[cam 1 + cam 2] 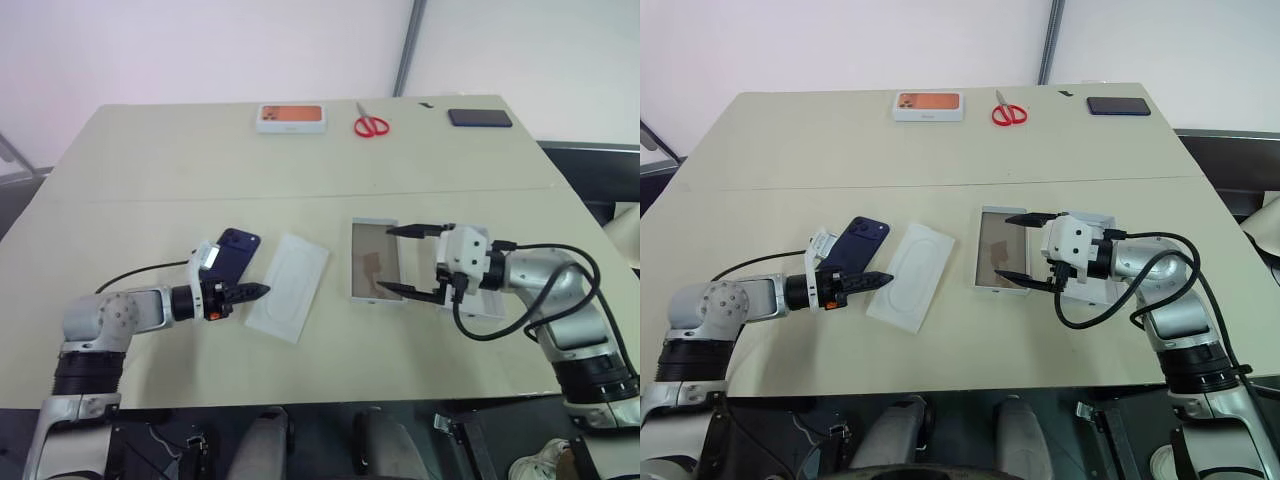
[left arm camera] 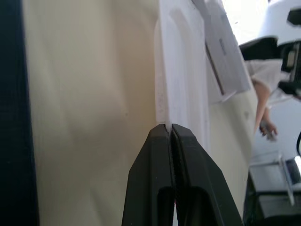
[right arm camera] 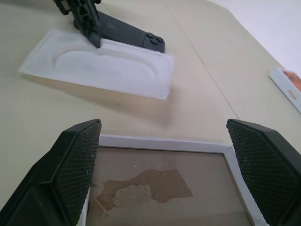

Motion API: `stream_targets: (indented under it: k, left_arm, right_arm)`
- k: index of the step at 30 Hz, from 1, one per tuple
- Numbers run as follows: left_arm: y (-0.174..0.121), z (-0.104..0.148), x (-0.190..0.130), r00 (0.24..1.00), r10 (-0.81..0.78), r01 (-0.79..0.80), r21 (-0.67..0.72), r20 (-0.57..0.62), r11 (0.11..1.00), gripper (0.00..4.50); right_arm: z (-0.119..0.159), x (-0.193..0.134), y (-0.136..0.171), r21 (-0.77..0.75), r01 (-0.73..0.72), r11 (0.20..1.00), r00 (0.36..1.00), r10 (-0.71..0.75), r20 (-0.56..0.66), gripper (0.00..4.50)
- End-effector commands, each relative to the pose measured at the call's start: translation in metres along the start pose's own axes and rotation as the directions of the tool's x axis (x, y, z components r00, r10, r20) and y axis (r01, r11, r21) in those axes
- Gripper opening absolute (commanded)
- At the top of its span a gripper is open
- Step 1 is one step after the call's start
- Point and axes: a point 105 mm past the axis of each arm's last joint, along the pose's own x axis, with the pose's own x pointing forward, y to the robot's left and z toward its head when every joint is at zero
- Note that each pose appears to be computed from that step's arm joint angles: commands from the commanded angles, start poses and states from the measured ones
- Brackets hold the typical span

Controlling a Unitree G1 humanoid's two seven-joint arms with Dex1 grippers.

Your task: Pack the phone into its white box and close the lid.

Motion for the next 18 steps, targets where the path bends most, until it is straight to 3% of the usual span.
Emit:
stream_targets:
  k: [1, 11, 14, 18]
  left_arm:
    - [-0.015, 0.024, -0.008, 0.99, -0.071, 0.076, -0.038, 0.119, 0.996, 0.05]
    - [-0.022, 0.025, -0.002, 0.977, -0.071, 0.092, -0.1, 0.2, 0.991, 0.05]
    - [-0.023, 0.029, -0.002, 0.971, -0.059, 0.087, -0.113, 0.232, 0.99, 0.0]
    - [-0.026, 0.035, -0.001, 0.963, -0.052, 0.078, -0.088, 0.266, 0.993, 0.0]
  right_arm:
    - [0.006, 0.009, 0.013, 0.007, -0.056, 0.998, 0.998, 0.056, 0.016, 4.5]
    - [-0.028, 0.029, 0.03, 0.109, -0.152, 0.982, 0.972, 0.168, -0.162, 4.5]
    - [-0.035, 0.032, 0.031, 0.121, -0.173, 0.977, 0.962, 0.194, -0.191, 3.58]
    - [-0.043, 0.033, 0.037, 0.114, -0.206, 0.972, 0.946, 0.228, -0.23, 1.4]
